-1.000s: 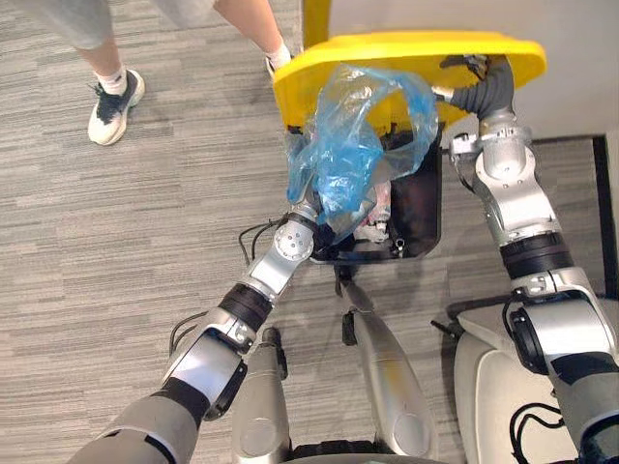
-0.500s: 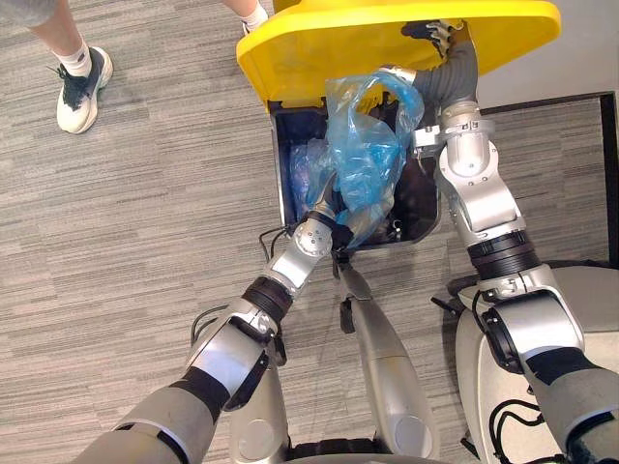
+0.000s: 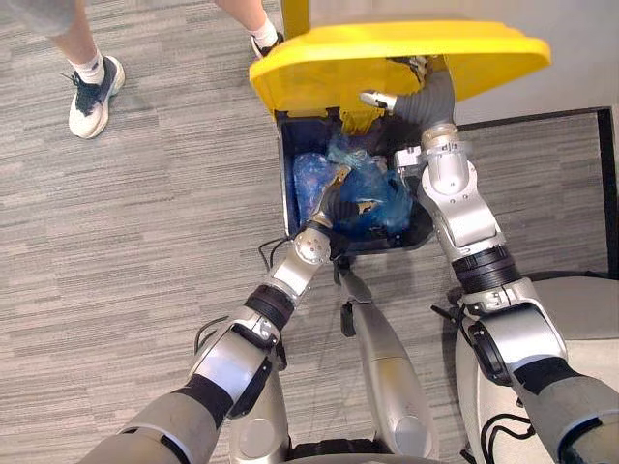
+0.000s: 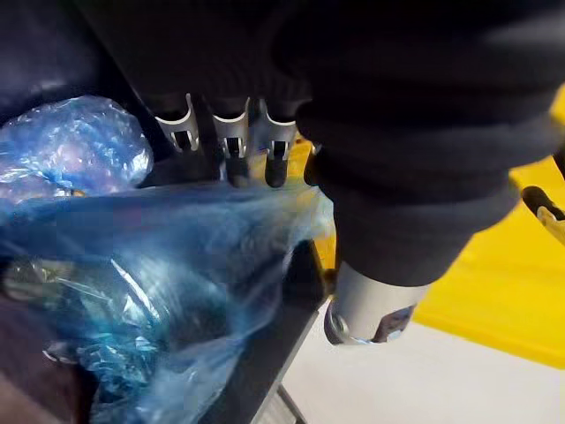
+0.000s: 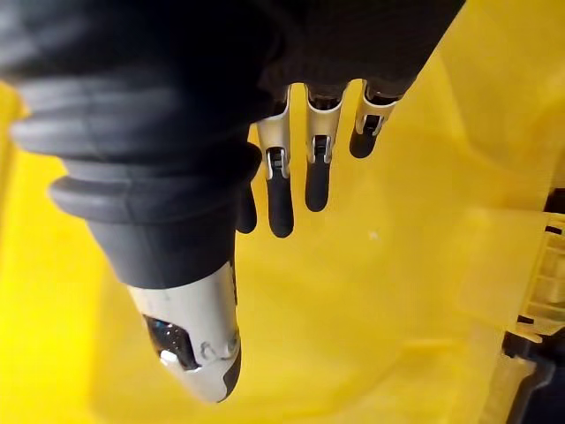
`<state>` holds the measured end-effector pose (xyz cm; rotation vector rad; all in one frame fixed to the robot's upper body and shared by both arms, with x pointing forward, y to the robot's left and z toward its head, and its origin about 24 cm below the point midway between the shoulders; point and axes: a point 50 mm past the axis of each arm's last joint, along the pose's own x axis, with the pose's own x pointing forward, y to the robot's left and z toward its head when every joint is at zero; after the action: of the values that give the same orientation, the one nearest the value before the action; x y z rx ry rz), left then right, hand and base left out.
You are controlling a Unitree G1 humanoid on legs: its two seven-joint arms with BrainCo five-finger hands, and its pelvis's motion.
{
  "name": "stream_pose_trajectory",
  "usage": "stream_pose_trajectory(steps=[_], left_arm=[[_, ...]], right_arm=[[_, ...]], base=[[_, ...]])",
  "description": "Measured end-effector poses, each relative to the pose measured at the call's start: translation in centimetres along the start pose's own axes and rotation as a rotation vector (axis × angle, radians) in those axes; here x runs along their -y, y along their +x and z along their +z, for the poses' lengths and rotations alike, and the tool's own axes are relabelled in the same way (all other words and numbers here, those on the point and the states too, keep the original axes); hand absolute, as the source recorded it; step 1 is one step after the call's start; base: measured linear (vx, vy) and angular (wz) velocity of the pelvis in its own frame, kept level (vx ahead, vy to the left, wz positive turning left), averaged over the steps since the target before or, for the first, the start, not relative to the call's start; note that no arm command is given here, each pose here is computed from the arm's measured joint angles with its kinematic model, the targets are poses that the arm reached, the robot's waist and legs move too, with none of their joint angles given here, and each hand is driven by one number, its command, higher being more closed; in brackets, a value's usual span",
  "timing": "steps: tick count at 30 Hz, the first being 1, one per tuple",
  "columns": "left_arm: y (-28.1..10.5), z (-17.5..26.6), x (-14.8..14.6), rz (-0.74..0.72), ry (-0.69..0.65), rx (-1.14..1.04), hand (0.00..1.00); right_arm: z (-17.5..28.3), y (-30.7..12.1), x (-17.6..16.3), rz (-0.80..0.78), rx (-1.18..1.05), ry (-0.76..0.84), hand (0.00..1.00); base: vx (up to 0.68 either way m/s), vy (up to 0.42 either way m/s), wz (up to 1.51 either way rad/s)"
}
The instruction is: Gather rubbish on tea table into small bin, then transfer packed bag to large trash can.
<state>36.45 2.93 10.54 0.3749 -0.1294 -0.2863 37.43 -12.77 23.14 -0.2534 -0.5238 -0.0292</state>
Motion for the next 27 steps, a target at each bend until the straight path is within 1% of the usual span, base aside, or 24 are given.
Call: stream_pose_trajectory(steps=[3, 8, 11, 13, 17, 21, 22, 25, 27], left_arm=[[-0.2, -0.4, -0.2, 0.003, 0.004, -0.009, 0.00], [-2.2, -2.8, -1.9, 0.043, -0.007, -0.033, 0.00], [-3.8, -3.2, -3.0, 0.090, -0.096, 0.000, 0.00], [-5.3, -4.3, -4.0, 0.141, -0.162, -0.005, 0.00], [-7.8, -6.4, -4.8, 0.181, -0.236, -0.047, 0.00], [-11.0, -9.2, -5.0, 0.227, -0.286, -0.138, 0.00], [-12.4, -10.5, -5.0, 0.242, -0.307, -0.186, 0.00], [-15.2, -12.9, -5.5, 0.287, -0.324, -0.285, 0.00], [-16.8, -14.4, -5.9, 0.322, -0.326, -0.355, 0.00]], right_arm=[[-1.6, -0.6, 0.1, 0.000, -0.058, -0.019, 0.00], [-5.6, -3.2, 0.5, 0.021, -0.190, -0.078, 0.00], [-8.6, -6.1, 1.6, -0.004, -0.303, -0.099, 0.00], [-10.7, -8.5, 2.0, 0.000, -0.391, -0.103, 0.00], [-13.3, -12.3, 2.6, -0.008, -0.516, -0.104, 0.00], [-15.1, -15.8, 2.1, 0.002, -0.622, -0.078, 0.00], [-15.6, -17.0, 1.8, 0.014, -0.658, -0.063, 0.00], [-16.2, -18.8, 1.3, 0.038, -0.709, -0.056, 0.00], [-16.7, -20.0, 1.5, 0.026, -0.748, -0.053, 0.00]], base=[[0.03, -0.017, 0.22], [0.05, -0.004, 0.16], [0.06, 0.009, 0.10], [0.06, 0.001, 0.15], [0.05, -0.012, 0.25], [0.03, -0.046, 0.19], [-0.02, -0.052, 0.14], [-0.01, -0.054, 0.09], [0.00, -0.048, 0.08]])
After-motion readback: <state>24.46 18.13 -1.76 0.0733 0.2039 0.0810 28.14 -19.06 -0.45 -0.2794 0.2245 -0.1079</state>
